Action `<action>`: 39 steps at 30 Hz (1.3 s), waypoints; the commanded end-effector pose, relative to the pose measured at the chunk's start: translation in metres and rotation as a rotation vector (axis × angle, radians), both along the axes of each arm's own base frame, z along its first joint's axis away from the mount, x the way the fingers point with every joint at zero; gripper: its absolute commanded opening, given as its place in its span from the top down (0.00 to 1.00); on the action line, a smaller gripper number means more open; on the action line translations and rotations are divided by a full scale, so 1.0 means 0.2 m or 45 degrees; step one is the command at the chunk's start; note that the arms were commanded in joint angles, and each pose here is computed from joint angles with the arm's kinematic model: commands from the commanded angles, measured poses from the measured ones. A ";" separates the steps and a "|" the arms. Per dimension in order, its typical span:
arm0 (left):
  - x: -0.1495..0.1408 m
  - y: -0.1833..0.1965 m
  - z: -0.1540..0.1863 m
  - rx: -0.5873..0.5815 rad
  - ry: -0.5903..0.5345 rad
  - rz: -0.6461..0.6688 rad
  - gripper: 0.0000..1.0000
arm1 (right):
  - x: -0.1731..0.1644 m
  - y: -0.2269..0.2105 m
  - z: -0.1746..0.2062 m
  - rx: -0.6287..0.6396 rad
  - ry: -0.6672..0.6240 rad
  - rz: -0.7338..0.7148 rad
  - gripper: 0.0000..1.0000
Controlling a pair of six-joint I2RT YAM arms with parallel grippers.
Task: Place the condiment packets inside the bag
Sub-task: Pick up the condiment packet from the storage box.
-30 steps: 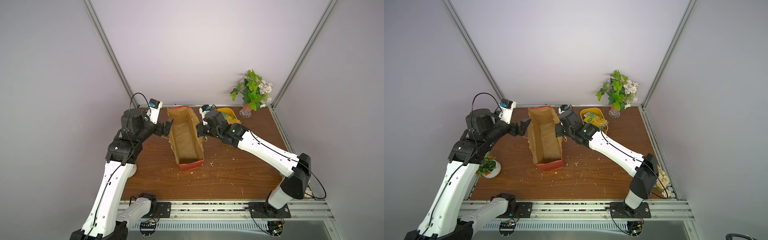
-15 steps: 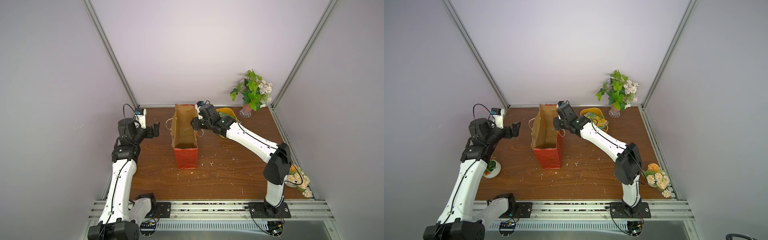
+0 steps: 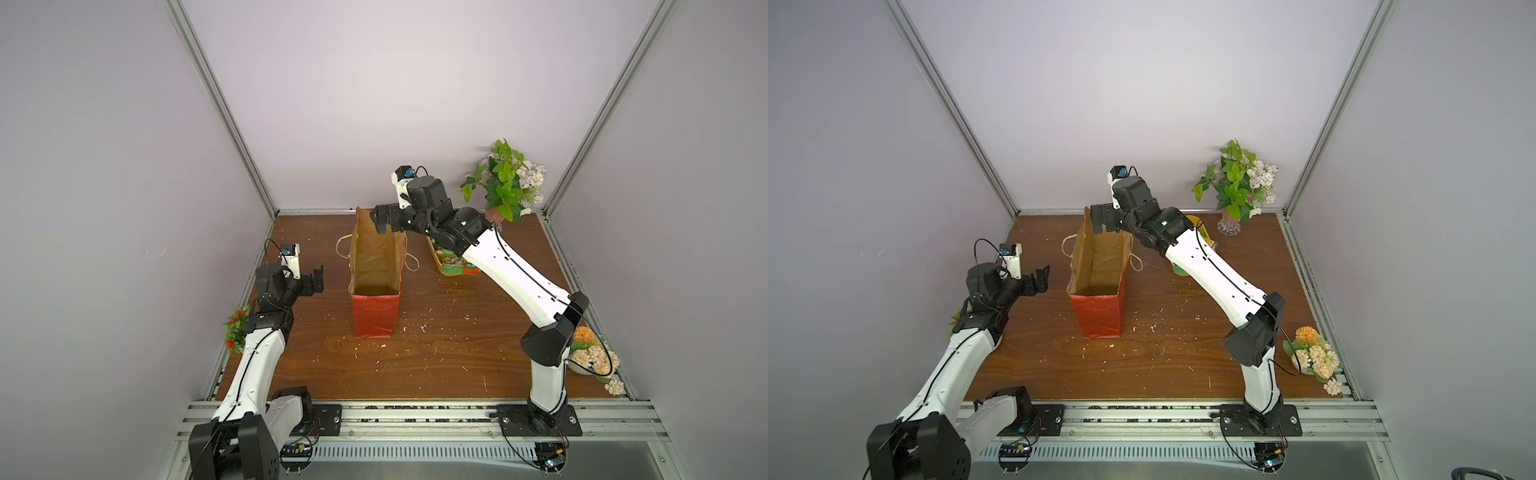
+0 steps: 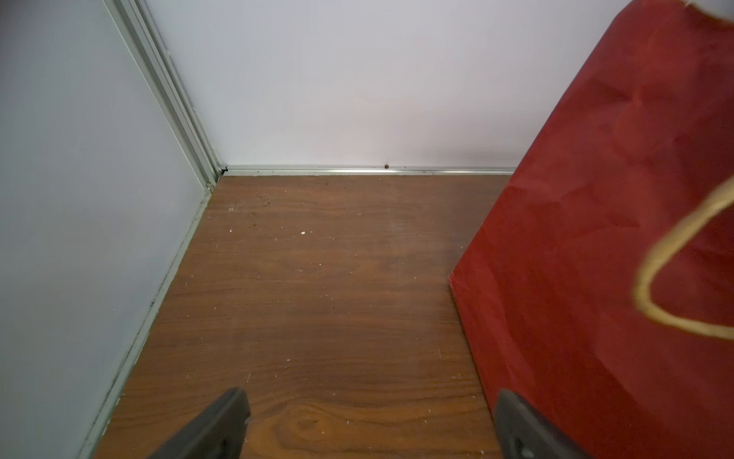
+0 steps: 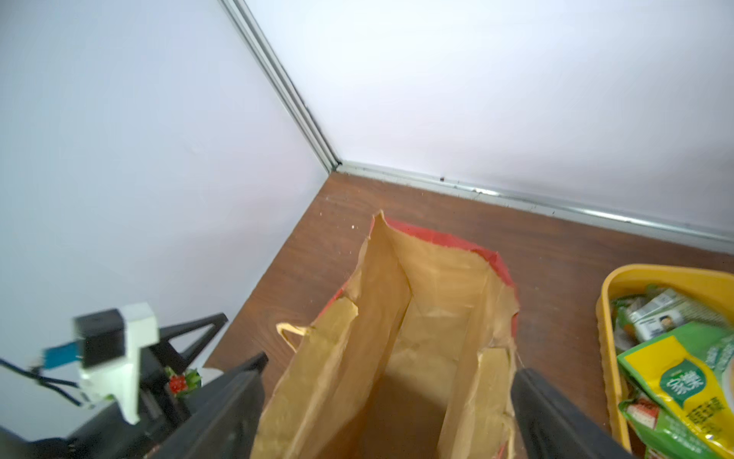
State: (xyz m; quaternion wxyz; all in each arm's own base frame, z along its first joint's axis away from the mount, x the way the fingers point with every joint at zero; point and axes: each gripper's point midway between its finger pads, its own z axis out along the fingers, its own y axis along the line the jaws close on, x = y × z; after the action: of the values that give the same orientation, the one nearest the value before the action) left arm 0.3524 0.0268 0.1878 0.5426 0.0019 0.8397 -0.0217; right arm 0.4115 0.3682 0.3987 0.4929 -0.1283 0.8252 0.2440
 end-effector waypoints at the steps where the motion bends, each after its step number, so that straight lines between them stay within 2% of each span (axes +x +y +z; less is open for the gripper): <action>1: 0.05 0.03 0.00 -0.036 -0.076 0.024 0.00 | 0.01 -0.17 0.06 -0.064 -0.022 -0.094 0.01; 7: 0.05 0.00 -0.18 -0.113 -0.011 -0.026 0.00 | 0.03 -0.46 -0.09 0.000 0.046 -0.210 0.01; 15: -0.01 -0.01 -0.32 -0.178 0.008 -0.087 0.00 | 0.02 -0.96 -0.50 0.216 0.121 -0.418 0.04; 21: -0.02 -0.02 -0.37 -0.182 0.029 -0.099 0.00 | 0.05 -1.18 -0.84 0.197 0.223 -0.535 0.10; 23: -0.01 -0.02 -0.38 -0.187 0.037 -0.103 0.00 | 0.07 -1.19 -0.89 0.128 0.225 -0.539 0.14; 27: -0.02 -0.03 -0.38 -0.196 0.034 -0.121 0.00 | 0.17 -1.11 -0.94 -0.087 0.217 -0.365 0.15; 35: -0.02 0.03 -0.37 -0.260 0.028 -0.092 0.00 | 0.33 -1.00 -1.08 -0.444 0.104 -0.188 0.14; 39: -0.01 0.05 -0.38 -0.280 0.046 -0.086 0.00 | 0.36 -0.89 -1.17 -0.689 0.091 -0.126 0.12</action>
State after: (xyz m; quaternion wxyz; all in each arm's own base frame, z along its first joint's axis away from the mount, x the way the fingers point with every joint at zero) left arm 0.3470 0.0337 0.1072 0.5194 -0.0273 0.8457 -0.1198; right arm 0.4795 0.1747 0.1574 0.4173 -0.1380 0.8967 0.0524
